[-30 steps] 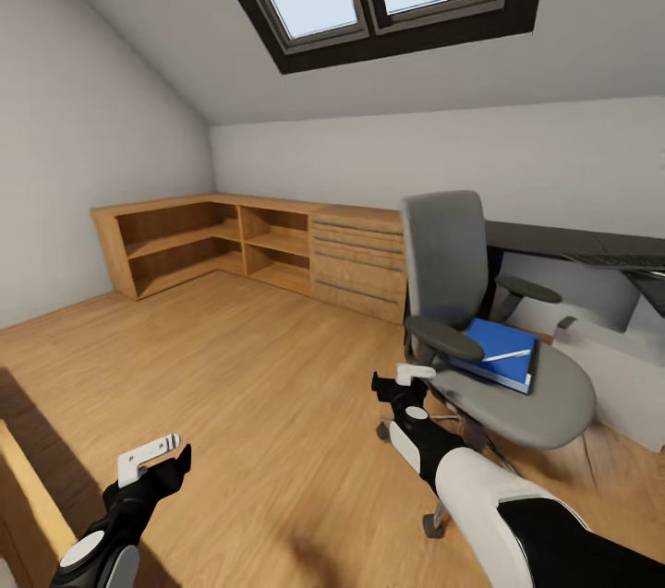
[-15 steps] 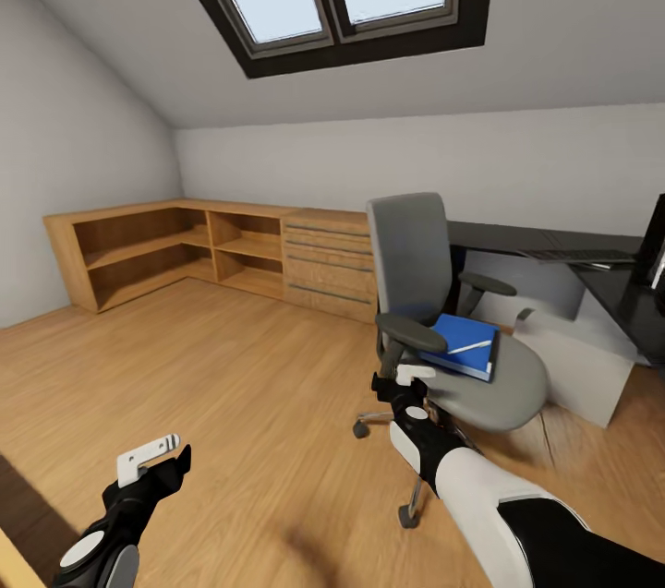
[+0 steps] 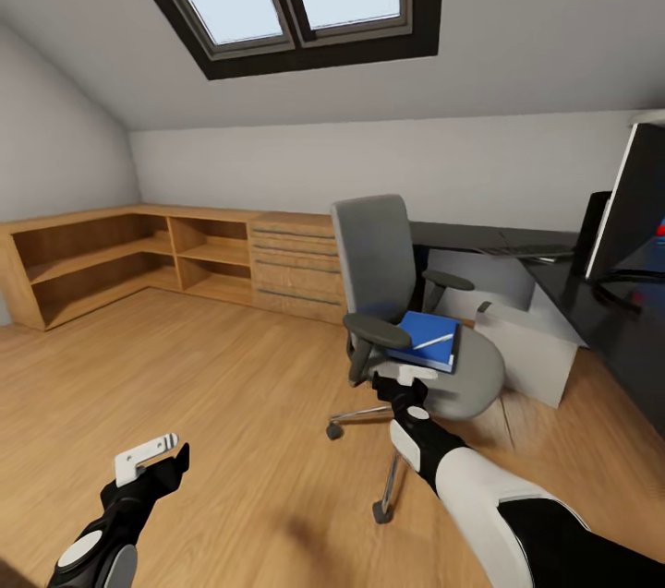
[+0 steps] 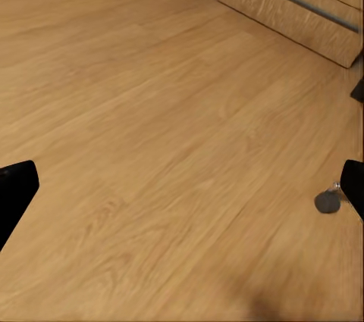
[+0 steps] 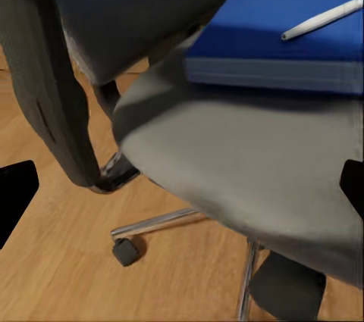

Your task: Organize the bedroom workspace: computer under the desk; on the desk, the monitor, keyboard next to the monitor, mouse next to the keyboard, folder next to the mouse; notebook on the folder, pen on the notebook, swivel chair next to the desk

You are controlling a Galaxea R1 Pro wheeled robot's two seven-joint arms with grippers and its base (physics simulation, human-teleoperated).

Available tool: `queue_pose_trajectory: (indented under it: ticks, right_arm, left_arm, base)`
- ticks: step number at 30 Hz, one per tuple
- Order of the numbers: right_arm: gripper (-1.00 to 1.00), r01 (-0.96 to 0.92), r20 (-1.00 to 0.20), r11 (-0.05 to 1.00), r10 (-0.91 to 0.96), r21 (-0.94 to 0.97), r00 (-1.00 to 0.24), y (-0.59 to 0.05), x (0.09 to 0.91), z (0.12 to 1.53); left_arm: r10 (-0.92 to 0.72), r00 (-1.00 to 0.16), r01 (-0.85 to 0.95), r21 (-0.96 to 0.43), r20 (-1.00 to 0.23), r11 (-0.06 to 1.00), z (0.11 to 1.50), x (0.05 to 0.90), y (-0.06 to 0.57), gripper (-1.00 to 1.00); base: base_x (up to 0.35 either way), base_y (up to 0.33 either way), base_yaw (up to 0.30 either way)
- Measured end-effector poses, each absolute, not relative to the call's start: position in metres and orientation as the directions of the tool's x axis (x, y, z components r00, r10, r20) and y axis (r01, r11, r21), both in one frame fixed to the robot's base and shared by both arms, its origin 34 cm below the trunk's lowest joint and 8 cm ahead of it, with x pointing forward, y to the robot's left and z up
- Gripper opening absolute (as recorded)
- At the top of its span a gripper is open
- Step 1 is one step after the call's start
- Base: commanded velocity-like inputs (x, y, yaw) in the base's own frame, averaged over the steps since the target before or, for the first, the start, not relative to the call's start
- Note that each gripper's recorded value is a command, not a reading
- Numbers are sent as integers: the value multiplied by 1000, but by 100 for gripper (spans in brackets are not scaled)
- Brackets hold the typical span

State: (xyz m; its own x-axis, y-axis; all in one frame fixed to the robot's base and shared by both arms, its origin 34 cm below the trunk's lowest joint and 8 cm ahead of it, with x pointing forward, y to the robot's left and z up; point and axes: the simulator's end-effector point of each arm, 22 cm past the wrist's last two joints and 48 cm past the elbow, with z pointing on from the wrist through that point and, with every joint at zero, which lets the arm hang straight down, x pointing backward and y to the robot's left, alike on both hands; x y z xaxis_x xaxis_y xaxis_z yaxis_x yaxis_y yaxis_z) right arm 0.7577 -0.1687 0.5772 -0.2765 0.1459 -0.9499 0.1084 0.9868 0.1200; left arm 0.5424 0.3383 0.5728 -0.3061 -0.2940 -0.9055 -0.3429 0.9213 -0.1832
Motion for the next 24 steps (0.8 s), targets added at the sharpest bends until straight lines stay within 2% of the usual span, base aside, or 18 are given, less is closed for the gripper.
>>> queue_pose_trajectory:
  ticks: [8,24]
  right_arm:
    - [100,122,-948,982,174,146,-265,-171,758,582]
    - [100,186,-930,948,296,259,-216,-181,758,591]
  left_arm:
    - [-295,-298,-348,-185,-908,919,576,542,341,100]
    - [-338,-249,-456,-198,-908,868,579,526,395,100]
  base:
    - [0,0,-254]
    - [0,0,-259]
